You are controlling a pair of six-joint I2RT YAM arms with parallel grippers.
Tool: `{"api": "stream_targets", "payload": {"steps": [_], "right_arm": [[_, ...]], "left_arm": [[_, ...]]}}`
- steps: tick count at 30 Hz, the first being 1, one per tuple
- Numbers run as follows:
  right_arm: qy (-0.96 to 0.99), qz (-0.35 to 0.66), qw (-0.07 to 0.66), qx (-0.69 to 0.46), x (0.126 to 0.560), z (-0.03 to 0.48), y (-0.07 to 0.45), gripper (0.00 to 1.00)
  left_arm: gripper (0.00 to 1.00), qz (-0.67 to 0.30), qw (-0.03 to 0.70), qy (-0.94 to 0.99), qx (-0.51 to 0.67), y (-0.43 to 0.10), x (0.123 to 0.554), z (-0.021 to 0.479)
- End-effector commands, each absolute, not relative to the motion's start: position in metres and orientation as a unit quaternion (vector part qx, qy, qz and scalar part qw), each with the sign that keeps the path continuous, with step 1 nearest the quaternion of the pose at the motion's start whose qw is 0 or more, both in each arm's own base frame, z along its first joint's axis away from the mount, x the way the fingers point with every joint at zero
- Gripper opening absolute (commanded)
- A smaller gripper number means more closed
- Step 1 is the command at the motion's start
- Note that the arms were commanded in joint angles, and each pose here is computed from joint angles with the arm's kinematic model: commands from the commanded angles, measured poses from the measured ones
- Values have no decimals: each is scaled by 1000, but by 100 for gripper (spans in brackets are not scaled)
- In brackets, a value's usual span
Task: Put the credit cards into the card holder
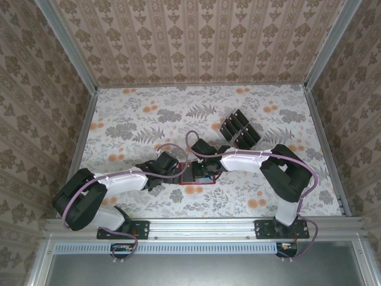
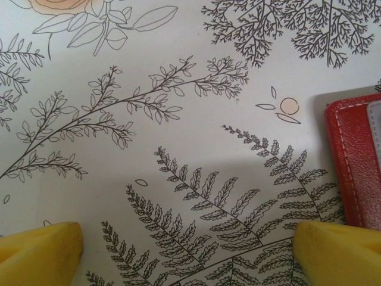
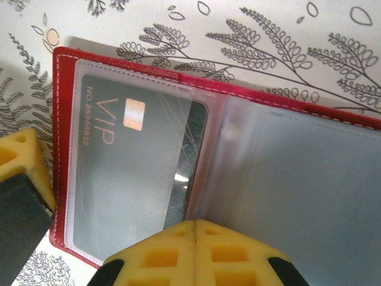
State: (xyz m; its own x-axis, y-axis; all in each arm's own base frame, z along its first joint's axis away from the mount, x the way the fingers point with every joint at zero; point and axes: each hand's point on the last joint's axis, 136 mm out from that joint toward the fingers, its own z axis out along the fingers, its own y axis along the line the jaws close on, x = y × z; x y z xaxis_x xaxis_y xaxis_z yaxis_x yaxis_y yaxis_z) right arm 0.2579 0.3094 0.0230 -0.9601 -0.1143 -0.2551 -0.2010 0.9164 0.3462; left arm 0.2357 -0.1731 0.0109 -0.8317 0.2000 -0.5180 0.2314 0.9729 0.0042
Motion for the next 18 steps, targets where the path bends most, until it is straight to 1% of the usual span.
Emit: {"api": "stream_targets", "payload": {"steps": [1,18], "right_arm": [[971,198,106,-79,256,20,317,6],[964,223,92,-110,251,24,340,6]], "left_arm": [[100,-53,239,960,135,-184,228,-13],[100,-58,234,961,134,-186,226,-18]]}}
